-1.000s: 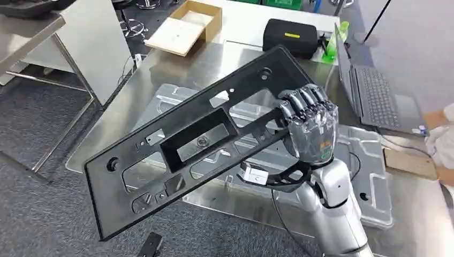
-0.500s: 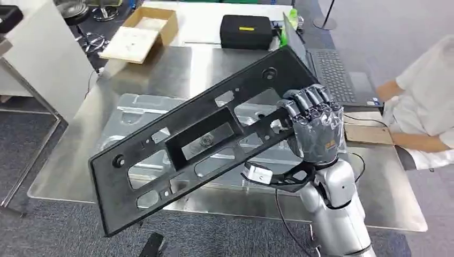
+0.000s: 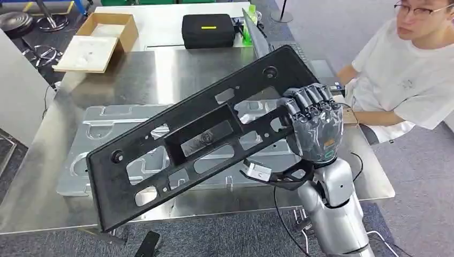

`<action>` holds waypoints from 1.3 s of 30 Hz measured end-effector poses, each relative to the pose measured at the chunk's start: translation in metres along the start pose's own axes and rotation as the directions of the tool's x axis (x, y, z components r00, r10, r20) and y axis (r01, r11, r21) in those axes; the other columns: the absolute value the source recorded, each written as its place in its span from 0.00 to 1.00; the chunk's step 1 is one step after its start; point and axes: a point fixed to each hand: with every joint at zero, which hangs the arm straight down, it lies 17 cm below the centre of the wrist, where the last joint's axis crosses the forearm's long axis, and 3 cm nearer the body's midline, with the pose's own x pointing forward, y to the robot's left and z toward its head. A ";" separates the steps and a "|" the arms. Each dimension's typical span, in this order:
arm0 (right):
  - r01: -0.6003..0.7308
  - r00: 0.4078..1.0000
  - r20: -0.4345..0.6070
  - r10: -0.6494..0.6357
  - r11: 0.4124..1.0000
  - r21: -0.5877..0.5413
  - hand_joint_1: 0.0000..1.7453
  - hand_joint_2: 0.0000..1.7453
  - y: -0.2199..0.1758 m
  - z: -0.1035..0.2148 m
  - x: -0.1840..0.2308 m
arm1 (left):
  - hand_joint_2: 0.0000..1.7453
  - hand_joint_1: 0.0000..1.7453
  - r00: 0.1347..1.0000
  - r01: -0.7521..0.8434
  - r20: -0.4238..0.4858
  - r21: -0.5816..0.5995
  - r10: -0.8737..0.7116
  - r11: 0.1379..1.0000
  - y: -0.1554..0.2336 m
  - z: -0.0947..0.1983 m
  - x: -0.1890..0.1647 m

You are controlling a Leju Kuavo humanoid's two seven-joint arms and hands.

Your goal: Take the parts from the cabinet and place them on the table.

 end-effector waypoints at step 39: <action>0.588 0.785 -0.451 -0.424 0.738 0.331 1.00 1.00 0.121 0.073 -0.106 | 1.00 0.00 1.000 0.005 -0.004 -0.010 -0.005 1.000 0.006 0.002 -0.006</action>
